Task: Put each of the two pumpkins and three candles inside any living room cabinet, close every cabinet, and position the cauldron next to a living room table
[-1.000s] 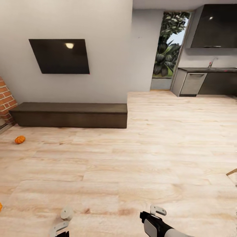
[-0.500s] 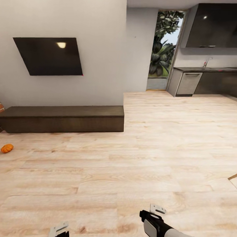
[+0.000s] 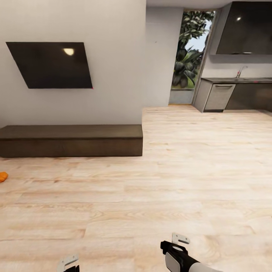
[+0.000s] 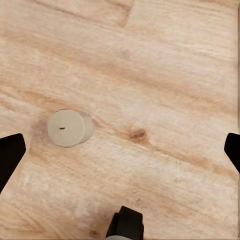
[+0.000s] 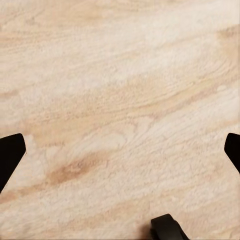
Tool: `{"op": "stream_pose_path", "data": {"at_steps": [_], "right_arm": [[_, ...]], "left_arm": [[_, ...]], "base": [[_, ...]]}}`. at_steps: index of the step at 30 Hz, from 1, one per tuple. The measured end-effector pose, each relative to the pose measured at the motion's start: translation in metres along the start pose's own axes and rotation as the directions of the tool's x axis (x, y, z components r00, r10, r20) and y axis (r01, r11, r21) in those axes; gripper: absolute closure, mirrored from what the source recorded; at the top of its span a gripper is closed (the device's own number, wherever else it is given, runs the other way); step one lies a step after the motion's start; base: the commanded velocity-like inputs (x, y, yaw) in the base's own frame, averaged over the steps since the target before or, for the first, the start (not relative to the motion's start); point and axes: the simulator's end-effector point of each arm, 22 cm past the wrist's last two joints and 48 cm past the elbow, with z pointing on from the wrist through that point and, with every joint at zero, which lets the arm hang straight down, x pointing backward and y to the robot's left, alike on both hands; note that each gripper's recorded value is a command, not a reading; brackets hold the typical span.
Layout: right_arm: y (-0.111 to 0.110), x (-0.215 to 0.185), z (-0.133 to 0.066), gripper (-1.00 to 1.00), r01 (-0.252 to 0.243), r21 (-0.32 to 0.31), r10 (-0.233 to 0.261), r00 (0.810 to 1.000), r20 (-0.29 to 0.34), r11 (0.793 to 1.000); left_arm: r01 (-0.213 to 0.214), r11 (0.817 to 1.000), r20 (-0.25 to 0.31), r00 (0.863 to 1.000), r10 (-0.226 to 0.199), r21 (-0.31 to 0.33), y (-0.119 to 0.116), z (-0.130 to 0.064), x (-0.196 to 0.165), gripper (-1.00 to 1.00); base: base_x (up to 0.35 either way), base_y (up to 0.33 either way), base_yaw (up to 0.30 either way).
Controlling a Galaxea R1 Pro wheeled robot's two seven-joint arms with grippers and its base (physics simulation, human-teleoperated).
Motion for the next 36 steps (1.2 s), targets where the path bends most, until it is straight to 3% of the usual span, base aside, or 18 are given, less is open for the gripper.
{"op": "stream_pose_path", "data": {"at_steps": [36], "right_arm": [[-0.0005, -0.0040, 0.0000, -1.00, -0.011, 0.001, 0.011, 1.000, 0.018, 1.000]], "left_arm": [[0.000, 1.000, 0.000, 1.000, 0.000, 0.001, -0.0009, -0.0001, 0.0003, -1.00]], "base": [[0.331, 0.000, 0.000]]}}
